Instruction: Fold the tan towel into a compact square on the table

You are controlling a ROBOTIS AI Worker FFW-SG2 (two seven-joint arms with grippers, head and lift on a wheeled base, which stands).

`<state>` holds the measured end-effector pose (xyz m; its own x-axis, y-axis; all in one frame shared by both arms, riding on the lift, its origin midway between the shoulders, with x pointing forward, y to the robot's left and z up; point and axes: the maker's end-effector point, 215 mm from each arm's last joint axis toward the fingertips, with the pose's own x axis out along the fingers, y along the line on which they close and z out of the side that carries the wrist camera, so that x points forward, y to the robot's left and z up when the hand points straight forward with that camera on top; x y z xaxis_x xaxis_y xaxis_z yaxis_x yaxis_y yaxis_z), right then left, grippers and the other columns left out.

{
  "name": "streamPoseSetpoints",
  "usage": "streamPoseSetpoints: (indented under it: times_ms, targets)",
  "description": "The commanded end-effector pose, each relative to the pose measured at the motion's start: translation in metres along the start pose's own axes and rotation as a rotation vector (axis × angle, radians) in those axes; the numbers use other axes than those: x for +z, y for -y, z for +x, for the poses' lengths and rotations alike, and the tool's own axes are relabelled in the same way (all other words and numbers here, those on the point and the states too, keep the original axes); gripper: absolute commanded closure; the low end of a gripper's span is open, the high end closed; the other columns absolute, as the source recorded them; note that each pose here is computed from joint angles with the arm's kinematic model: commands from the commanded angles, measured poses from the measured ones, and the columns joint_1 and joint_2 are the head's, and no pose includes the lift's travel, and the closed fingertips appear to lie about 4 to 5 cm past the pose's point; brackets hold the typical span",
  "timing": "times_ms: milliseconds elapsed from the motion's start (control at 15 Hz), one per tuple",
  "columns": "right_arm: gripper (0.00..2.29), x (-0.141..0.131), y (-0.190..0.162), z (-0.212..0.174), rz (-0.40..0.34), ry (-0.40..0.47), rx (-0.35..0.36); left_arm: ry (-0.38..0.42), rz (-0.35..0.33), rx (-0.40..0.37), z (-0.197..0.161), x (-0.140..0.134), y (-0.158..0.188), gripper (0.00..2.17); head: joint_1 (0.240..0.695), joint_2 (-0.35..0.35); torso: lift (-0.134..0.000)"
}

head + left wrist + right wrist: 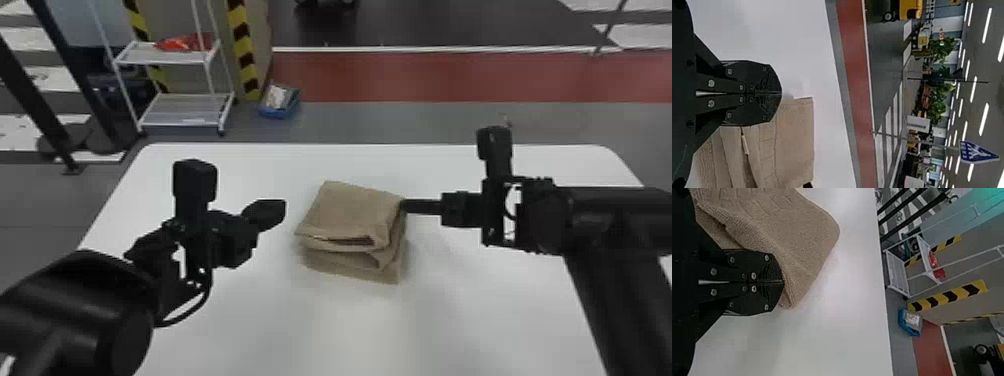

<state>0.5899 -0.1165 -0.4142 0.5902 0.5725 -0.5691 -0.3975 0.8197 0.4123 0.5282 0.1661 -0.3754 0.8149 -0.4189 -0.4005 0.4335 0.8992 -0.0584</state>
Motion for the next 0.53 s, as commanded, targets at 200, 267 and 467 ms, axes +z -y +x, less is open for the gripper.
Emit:
streamPoseSetpoints:
  times_ms: [200, 267, 467]
  targets:
    - [1.47, 0.013, -0.008, -0.034, 0.006, 0.048, 0.102, -0.004, -0.013, 0.023, -0.003, -0.005, -0.014, 1.95, 0.695, 0.062, -0.123]
    - [1.09, 0.024, -0.006, -0.049, -0.037, 0.062, 0.113, -0.002, -0.013, 0.023, -0.003, -0.004, -0.015, 1.95, 0.695, 0.063, -0.123]
    - [0.4, 0.051, -0.021, -0.086, -0.224, 0.028, 0.135, 0.001, -0.014, 0.026, -0.003, -0.002, -0.017, 1.95, 0.695, 0.044, -0.123]
